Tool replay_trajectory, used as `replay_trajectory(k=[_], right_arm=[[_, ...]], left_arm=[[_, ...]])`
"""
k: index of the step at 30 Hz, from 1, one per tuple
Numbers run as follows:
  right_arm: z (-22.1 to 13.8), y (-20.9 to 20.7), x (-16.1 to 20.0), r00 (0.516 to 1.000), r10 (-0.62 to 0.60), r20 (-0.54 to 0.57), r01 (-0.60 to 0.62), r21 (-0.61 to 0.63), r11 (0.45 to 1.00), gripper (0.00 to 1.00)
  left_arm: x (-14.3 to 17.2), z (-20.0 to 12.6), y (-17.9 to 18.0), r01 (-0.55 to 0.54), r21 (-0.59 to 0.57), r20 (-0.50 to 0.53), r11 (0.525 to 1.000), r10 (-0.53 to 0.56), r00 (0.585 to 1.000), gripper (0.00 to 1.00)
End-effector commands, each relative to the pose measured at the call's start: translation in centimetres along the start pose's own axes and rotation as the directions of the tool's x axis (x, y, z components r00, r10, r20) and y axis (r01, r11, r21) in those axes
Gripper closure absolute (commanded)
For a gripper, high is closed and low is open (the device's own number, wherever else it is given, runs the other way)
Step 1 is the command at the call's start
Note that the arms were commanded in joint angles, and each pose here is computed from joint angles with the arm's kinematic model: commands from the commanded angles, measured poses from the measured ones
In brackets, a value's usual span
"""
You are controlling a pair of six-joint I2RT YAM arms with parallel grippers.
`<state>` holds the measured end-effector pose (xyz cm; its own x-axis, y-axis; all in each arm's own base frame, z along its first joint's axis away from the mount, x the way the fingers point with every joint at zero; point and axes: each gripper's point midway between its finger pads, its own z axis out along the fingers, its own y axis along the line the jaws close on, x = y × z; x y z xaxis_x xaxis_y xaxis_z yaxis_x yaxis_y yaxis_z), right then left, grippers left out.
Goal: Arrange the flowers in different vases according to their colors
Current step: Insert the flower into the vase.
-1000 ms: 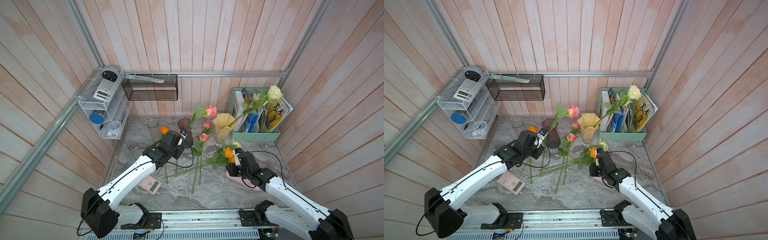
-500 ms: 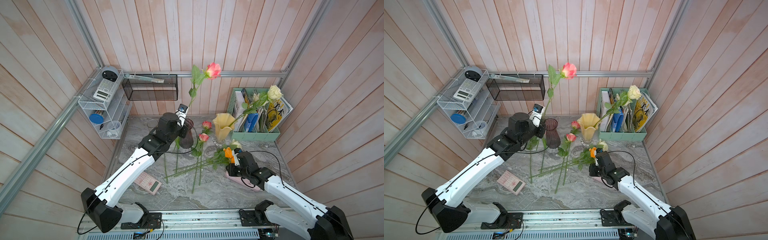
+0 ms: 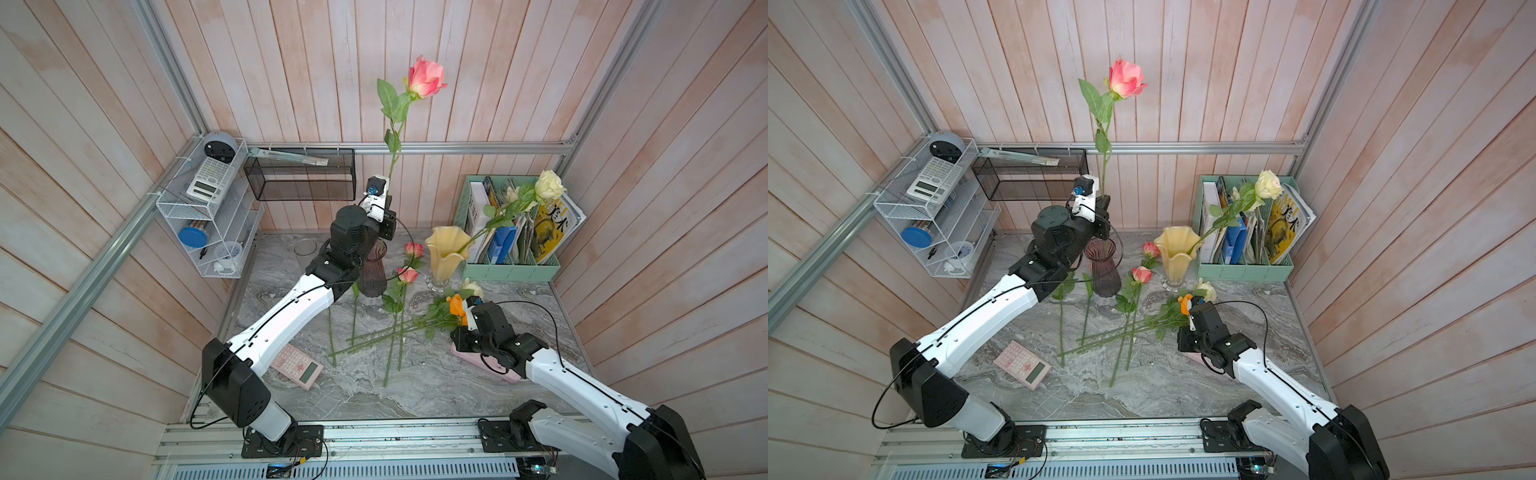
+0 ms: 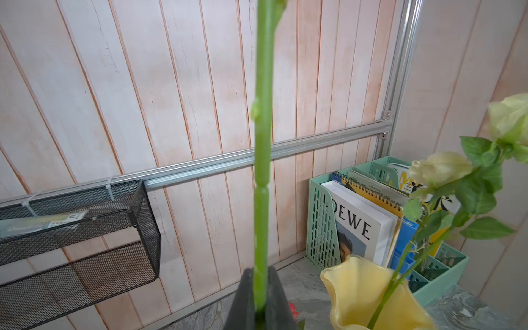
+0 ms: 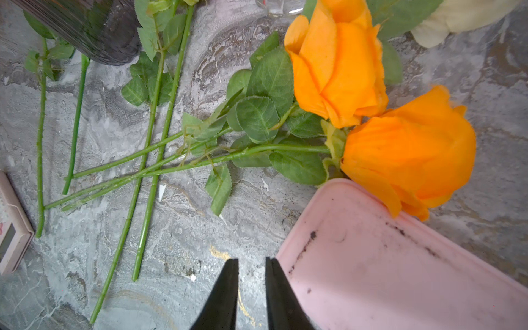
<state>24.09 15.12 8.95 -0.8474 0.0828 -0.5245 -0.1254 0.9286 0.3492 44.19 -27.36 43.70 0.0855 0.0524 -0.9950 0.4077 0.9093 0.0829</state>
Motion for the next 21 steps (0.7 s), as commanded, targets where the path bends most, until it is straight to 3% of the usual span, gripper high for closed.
replay_trajectory(k=[1,10,15,17,19,21], right_arm=[[0.3,0.0,0.3,1.000,0.008,-0.016,-0.008,-0.006,1.000,0.76],[0.6,-0.1,0.7,1.000,-0.006,-0.026,0.005,-0.006,1.000,0.75],[1.0,0.1,0.5,1.000,-0.009,-0.027,0.009,-0.010,1.000,0.74],[1.1,0.2,0.4,0.999,-0.008,-0.032,0.008,-0.011,1.000,0.74],[1.3,0.3,0.4,0.999,-0.007,-0.042,0.007,-0.011,1.000,0.74],[1.4,0.3,0.4,0.999,-0.007,-0.050,0.007,-0.011,1.000,0.74]], left_arm=[[-1.5,1.3,1.7,-0.015,-0.073,0.090,0.997,0.021,0.996,1.00],[2.8,3.0,3.5,0.000,-0.116,0.065,0.993,0.007,0.998,1.00],[7.2,2.1,3.7,0.040,-0.138,0.000,0.990,-0.041,0.999,0.98],[9.3,1.4,3.9,0.044,-0.155,-0.036,0.987,-0.051,0.998,0.88],[11.1,0.7,4.3,0.058,-0.181,-0.055,0.982,-0.068,0.996,0.60],[12.6,0.2,4.4,0.051,-0.194,-0.090,0.980,-0.069,0.993,0.51]])
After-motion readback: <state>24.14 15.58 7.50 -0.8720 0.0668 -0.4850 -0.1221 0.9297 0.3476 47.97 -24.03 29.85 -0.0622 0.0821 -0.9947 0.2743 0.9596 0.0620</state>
